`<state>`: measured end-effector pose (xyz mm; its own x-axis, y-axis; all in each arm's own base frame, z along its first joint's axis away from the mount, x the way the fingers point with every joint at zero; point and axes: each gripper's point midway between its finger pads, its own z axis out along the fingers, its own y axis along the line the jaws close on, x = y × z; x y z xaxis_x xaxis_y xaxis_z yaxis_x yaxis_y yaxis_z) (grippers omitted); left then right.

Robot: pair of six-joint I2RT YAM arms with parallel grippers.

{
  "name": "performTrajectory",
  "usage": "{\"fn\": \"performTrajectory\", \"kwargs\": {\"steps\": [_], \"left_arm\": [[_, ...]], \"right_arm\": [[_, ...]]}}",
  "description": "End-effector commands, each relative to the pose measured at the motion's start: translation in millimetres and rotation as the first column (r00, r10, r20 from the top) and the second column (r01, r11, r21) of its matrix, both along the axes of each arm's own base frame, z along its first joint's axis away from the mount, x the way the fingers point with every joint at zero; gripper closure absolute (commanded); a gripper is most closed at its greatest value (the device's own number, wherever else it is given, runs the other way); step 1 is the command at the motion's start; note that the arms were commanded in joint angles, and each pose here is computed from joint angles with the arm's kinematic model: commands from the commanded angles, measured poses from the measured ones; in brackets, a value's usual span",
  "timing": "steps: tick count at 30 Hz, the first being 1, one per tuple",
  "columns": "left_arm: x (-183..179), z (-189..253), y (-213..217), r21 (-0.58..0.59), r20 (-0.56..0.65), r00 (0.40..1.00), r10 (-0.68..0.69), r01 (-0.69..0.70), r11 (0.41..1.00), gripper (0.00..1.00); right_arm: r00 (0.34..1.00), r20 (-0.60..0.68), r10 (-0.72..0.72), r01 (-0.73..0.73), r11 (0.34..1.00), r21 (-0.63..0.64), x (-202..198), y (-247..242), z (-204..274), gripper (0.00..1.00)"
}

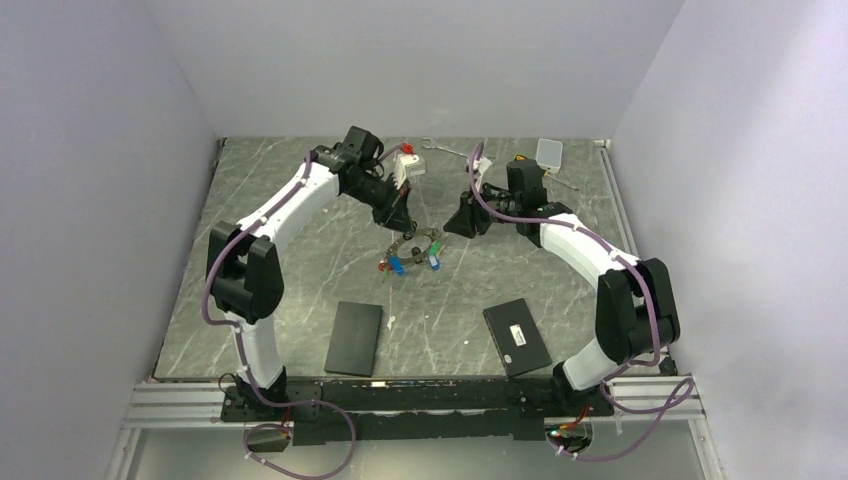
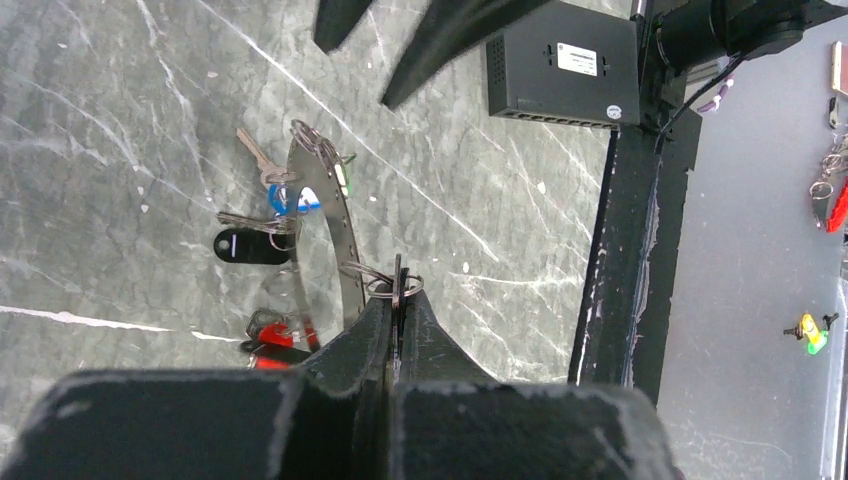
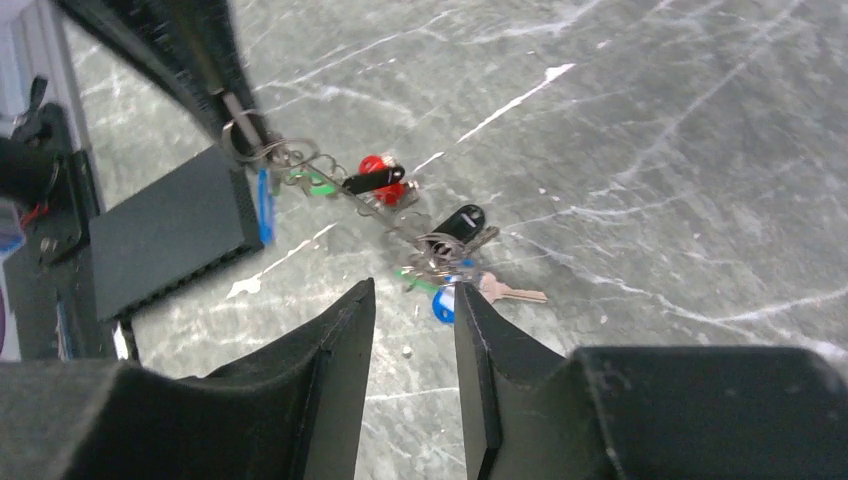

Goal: Remove the keys from the keyring

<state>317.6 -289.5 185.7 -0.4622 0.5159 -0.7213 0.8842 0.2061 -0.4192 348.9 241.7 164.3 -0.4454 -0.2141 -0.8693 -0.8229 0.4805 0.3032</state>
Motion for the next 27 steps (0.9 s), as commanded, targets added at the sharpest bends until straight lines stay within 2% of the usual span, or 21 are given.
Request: {"fn": "performTrajectory", "kwargs": {"steps": [1,6,9,12,22,27], "left_arm": [[-1.5,23.9,-9.4,-0.067,-0.015,0.999,-0.039,0.038,0.997,1.0],[-7.6,27.0,-8.5,-0.073,-0.026,0.998,-0.066,0.064,0.995,1.0],[-8.0,28.5,-10.1,-0.086,-0.045,0.998,-0.049,0.045,0.995,1.0],[-8.6,30.5,-13.7,-0.107,-0.09,0.995,-0.034,0.024,0.994,1.0],[-8.2,42.3,-23.5,-0.211,-0.342,0.94,-0.003,-0.074,0.975,1.0],[-5.7,49.3,-20.7,-0.279,-0.527,0.85,-0.027,-0.143,0.95,1.0]], "right_arm": [[0.975,0.129,0.182,-0.187,0.982,0.028,-20.5,9.7,41.2,0.61],[0.952,0.169,0.255,-0.267,0.962,0.054,-29.4,15.7,47.6,0.61],[0.953,0.182,0.243,-0.26,0.963,0.074,-25.5,21.5,52.0,0.62],[0.955,0.196,0.221,-0.233,0.972,0.041,-20.5,30.7,52.9,0.66],[0.958,0.216,0.19,-0.195,0.981,0.002,-26.7,36.9,46.3,0.63],[0.951,0.251,0.18,-0.185,0.983,-0.006,-23.5,36.4,37.4,0.61]]}}
